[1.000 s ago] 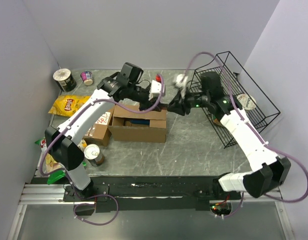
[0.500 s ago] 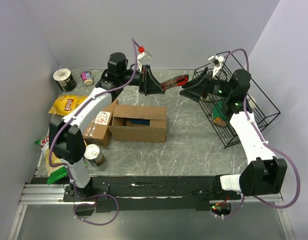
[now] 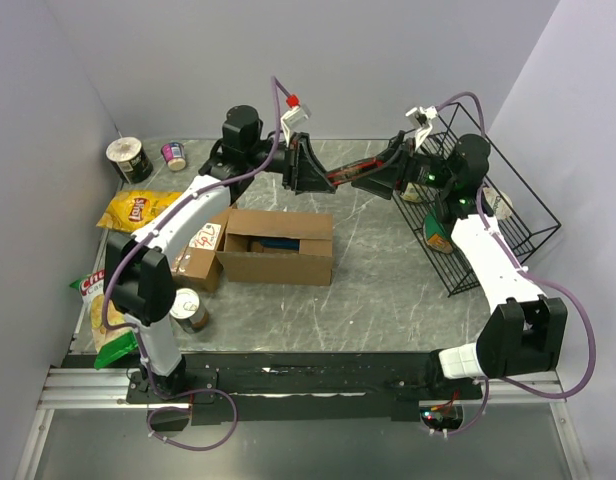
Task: Unpack the express box
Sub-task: Cut the express box at the center of the board.
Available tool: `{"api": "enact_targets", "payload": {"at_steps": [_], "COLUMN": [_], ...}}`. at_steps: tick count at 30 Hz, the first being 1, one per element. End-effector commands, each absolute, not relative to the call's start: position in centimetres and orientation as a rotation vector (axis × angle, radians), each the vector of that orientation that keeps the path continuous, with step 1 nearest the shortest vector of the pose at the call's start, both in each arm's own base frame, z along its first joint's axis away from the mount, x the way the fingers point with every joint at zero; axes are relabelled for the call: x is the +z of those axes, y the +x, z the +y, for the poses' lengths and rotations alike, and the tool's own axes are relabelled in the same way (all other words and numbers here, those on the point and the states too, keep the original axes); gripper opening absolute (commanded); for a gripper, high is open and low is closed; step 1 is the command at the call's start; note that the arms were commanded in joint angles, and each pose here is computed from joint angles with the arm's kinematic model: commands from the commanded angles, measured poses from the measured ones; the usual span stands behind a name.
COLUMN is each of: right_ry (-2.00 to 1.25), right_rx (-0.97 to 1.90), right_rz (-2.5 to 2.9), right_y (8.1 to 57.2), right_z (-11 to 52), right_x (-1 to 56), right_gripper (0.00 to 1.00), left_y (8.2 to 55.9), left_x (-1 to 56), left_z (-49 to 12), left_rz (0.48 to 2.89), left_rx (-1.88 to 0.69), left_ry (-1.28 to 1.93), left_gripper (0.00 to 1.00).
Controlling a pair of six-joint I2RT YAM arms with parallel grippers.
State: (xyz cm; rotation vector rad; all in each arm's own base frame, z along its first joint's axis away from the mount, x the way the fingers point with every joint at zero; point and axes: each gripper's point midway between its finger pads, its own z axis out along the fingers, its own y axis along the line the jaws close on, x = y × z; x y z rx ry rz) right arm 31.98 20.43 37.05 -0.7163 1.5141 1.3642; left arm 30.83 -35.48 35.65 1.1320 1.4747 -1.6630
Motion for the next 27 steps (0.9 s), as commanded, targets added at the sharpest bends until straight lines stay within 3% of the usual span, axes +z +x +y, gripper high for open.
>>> {"api": "enact_targets", "payload": {"at_steps": [1, 9, 15, 22, 27], "right_ry": [-0.835, -0.892, -0.906, -0.867, -0.895], "right_rx": [1.342, 1.365, 1.368, 1.367, 1.380], "right_rz": [1.390, 1.382, 1.368, 1.356, 1.351], "right_y": [30.5, 29.3, 28.9, 29.3, 29.1], "right_z": [21.3, 22.1, 22.3, 22.3, 22.4], "right_x": [40.4, 39.7, 39.8, 40.7, 40.7], "right_gripper": [0.66, 0.58, 0.44, 0.47, 0.38], "left_y": [30.1, 30.1, 30.1, 29.9, 29.9], "left_x": [37.2, 37.2, 36.8, 36.2, 35.9], "left_z": [-35.9, -36.4, -36.7, -36.8, -36.9], "left_rz": [1.391, 1.380, 1.393, 1.407, 1.417], "left_rx": [-1.652, -1.652, -1.651, -1.655, -1.657], "left_ry": [1.199, 1.214, 1.221, 1.228, 1.225], "left_gripper": [0.01, 0.01, 0.01, 0.01, 0.01]}}
